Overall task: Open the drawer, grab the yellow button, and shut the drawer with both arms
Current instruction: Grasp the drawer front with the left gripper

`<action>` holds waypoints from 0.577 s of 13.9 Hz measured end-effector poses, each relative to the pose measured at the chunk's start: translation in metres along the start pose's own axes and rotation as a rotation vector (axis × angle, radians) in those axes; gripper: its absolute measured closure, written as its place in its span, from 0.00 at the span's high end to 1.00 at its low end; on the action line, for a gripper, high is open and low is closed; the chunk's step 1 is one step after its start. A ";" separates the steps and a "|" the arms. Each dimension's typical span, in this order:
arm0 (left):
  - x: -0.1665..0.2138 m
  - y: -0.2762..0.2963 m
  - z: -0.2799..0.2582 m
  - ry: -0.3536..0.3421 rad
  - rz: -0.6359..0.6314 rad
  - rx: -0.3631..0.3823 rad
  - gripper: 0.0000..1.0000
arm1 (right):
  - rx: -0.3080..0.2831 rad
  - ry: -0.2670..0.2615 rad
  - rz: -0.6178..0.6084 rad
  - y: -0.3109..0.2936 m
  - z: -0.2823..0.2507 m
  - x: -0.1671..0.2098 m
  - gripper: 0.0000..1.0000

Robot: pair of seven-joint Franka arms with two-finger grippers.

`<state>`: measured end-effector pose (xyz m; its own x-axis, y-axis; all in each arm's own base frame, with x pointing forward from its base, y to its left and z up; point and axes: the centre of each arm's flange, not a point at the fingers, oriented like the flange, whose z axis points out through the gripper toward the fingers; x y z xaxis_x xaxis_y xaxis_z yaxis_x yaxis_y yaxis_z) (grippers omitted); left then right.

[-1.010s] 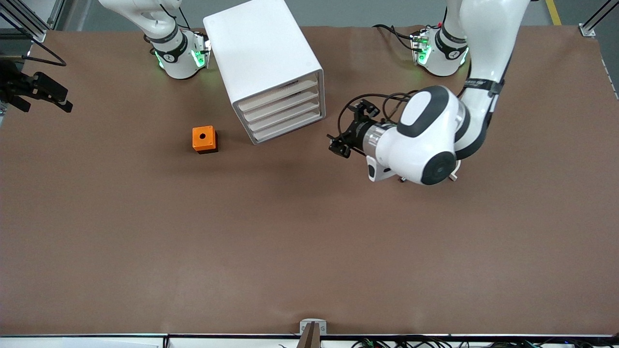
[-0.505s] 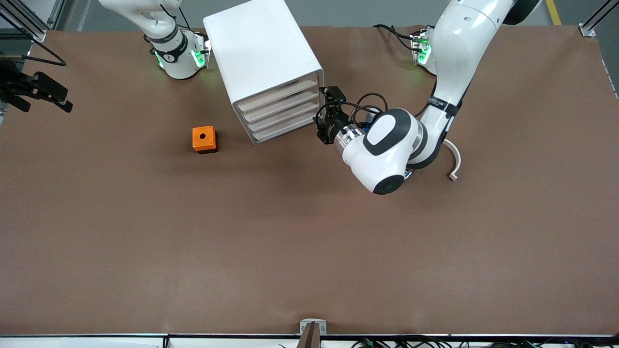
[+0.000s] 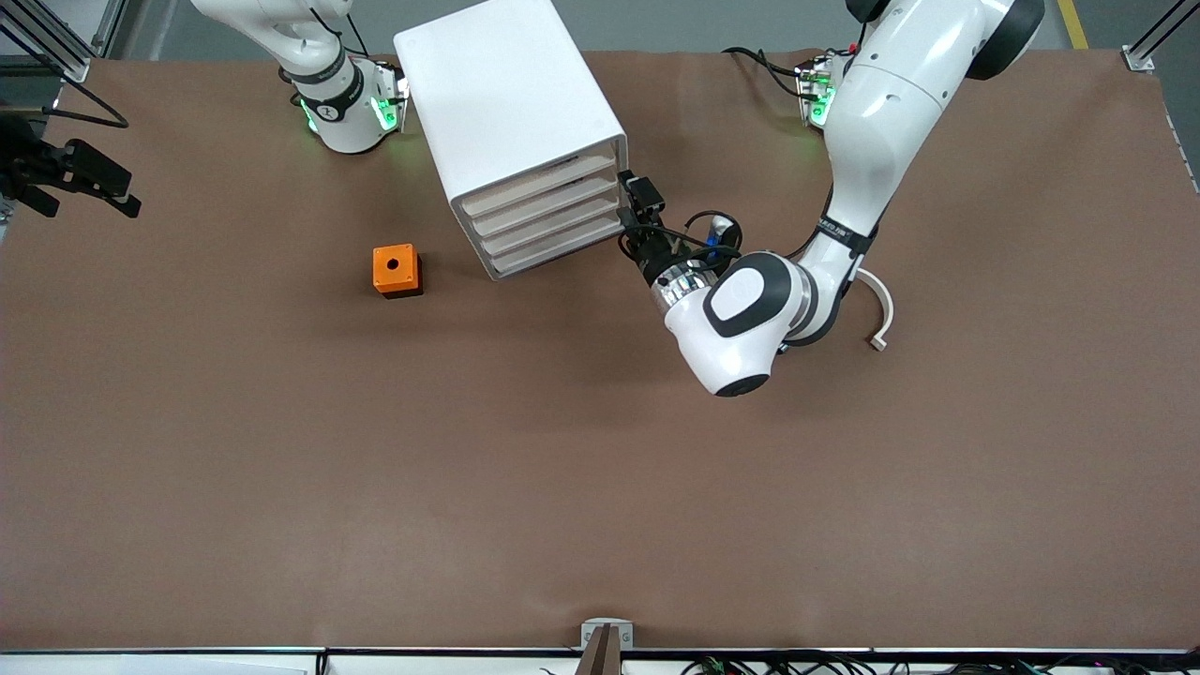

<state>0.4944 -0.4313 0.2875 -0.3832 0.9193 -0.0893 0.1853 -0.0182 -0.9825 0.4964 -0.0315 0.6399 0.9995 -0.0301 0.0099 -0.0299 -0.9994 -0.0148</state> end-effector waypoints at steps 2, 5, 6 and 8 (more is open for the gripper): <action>0.001 0.013 0.003 -0.011 -0.013 0.028 0.51 | 0.000 0.000 0.001 0.000 0.000 0.000 1.00; 0.003 0.033 0.011 -0.013 -0.035 0.063 0.51 | 0.000 0.004 0.002 0.001 -0.002 0.000 1.00; 0.003 0.038 0.015 -0.009 -0.039 0.071 0.51 | 0.000 0.007 0.002 0.001 -0.003 0.000 1.00; -0.001 0.040 0.026 0.007 -0.040 0.082 0.51 | 0.000 0.013 0.003 0.002 -0.006 0.000 1.00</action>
<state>0.4791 -0.4436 0.2437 -0.3822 0.9228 -0.0490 0.0948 -0.0136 -0.9954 0.4965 -0.0334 0.6459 0.9992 -0.0333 0.0226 -0.0330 -0.9994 -0.0143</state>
